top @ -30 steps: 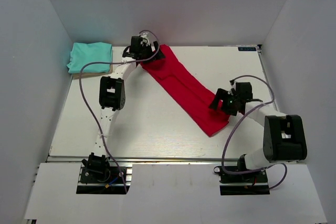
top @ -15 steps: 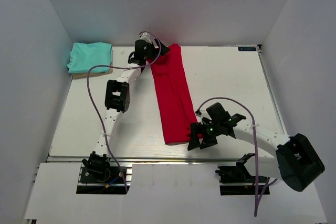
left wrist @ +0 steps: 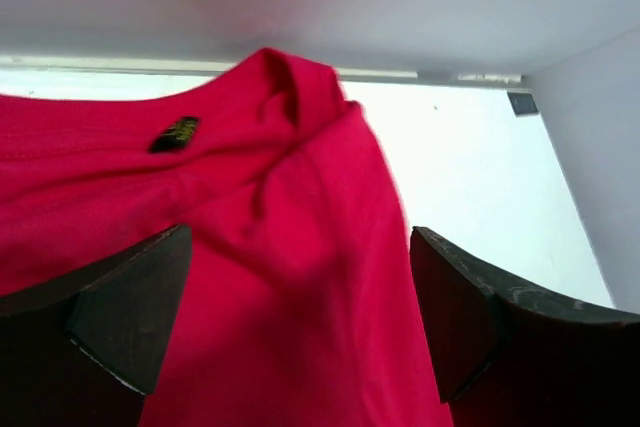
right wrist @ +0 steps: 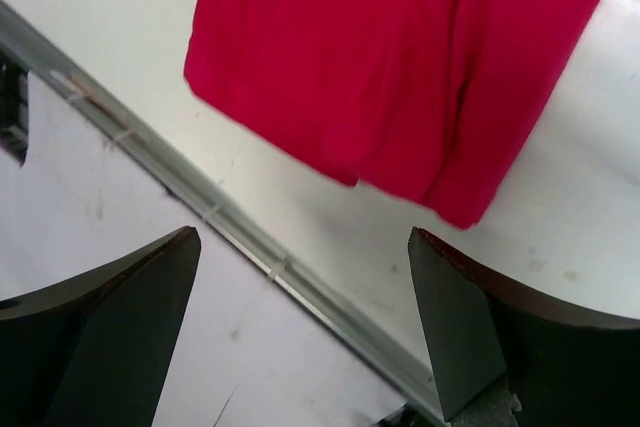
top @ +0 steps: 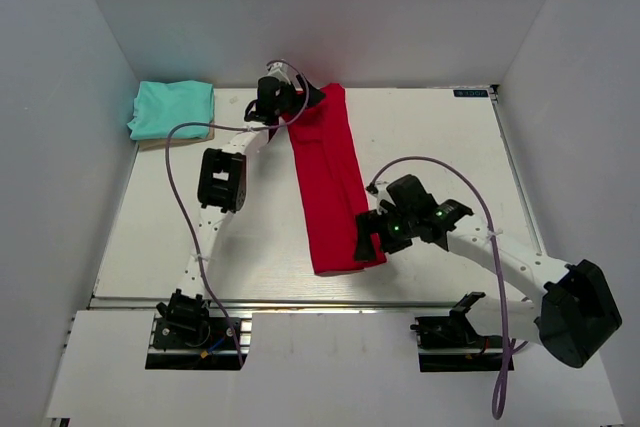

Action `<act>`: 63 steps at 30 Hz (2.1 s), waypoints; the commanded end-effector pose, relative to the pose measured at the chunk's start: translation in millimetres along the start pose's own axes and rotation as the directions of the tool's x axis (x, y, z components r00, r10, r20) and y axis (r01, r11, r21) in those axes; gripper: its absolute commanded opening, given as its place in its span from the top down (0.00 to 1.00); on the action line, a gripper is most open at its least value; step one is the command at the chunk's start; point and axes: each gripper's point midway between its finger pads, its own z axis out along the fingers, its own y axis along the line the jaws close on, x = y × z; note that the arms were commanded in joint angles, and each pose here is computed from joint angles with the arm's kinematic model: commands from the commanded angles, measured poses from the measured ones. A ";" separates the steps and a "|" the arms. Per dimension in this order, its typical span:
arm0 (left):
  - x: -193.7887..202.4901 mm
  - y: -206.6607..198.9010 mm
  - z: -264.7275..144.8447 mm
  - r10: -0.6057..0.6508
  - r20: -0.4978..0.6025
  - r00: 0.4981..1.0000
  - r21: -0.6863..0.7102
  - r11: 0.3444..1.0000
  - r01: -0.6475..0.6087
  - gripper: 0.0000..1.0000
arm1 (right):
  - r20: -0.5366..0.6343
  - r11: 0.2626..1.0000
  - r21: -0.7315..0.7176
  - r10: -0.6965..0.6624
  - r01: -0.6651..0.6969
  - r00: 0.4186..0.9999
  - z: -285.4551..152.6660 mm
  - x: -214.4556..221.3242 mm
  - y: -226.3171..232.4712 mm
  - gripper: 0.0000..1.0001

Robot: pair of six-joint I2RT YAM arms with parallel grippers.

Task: Fold and stack the t-shirts
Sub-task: Rotate the tshirt 90 degrees

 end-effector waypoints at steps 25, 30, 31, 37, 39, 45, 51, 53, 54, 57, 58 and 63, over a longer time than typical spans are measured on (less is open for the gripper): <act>-69.4 -141.6 -230.9 0.332 -0.040 0.942 -0.135 0.933 -0.334 0.00 | 0.117 0.972 -0.104 -0.199 0.211 0.973 55.7 -56.4 15.6 0.10; -28.4 -133.4 -261.7 0.263 -0.172 0.949 -0.163 0.943 -0.291 0.00 | 0.034 0.973 -0.184 -0.139 0.143 0.990 65.6 -16.5 17.8 0.10; -20.6 -132.6 -266.1 0.241 -0.196 0.950 -0.163 0.948 -0.274 0.00 | 0.037 0.970 -0.200 -0.134 0.139 0.990 65.1 -13.6 21.0 0.10; 21.6 -120.1 -280.4 0.162 -0.315 0.935 -0.179 0.957 -0.226 0.00 | -0.071 0.969 -0.243 -0.072 0.053 0.995 74.8 35.7 15.1 0.10; 35.4 -119.4 -283.2 0.141 -0.347 0.927 -0.178 0.961 -0.212 0.00 | -0.068 0.968 -0.245 -0.068 0.049 0.995 76.8 31.7 16.8 0.10; 67.6 -117.1 -298.7 0.055 -0.449 0.892 -0.210 0.964 -0.165 0.00 | 0.065 0.961 -0.192 -0.192 0.201 0.979 58.7 -24.8 31.9 0.10; 90.5 -137.2 -329.6 0.055 -0.504 0.862 -0.182 0.969 -0.168 0.00 | 0.216 0.955 -0.159 -0.215 0.252 0.952 17.1 -65.0 51.3 0.10; 112.1 -136.9 -347.6 0.030 -0.556 0.830 -0.210 0.962 -0.176 0.00 | 0.249 0.976 -0.063 -0.188 0.209 0.950 7.1 -72.7 38.7 0.10; 123.1 -134.8 -353.2 0.018 -0.583 0.812 -0.217 0.960 -0.177 0.00 | 0.240 0.982 -0.034 -0.174 0.187 0.955 5.8 -69.9 32.9 0.10; 164.9 -139.3 -379.8 0.010 -0.692 0.722 -0.177 0.967 -0.182 0.00 | 0.217 0.984 0.171 -0.091 0.054 0.972 1.2 -62.0 -8.0 0.10; 173.4 -140.4 -383.6 0.019 -0.711 0.703 -0.159 0.969 -0.188 0.00 | 0.205 0.979 0.203 -0.078 0.036 0.976 0.8 -58.4 -15.4 0.10; 221.2 -148.6 -413.5 0.048 -0.810 0.585 -0.100 0.971 -0.218 0.00 | 0.129 0.918 0.376 0.081 -0.124 0.988 4.1 -17.8 -62.8 0.10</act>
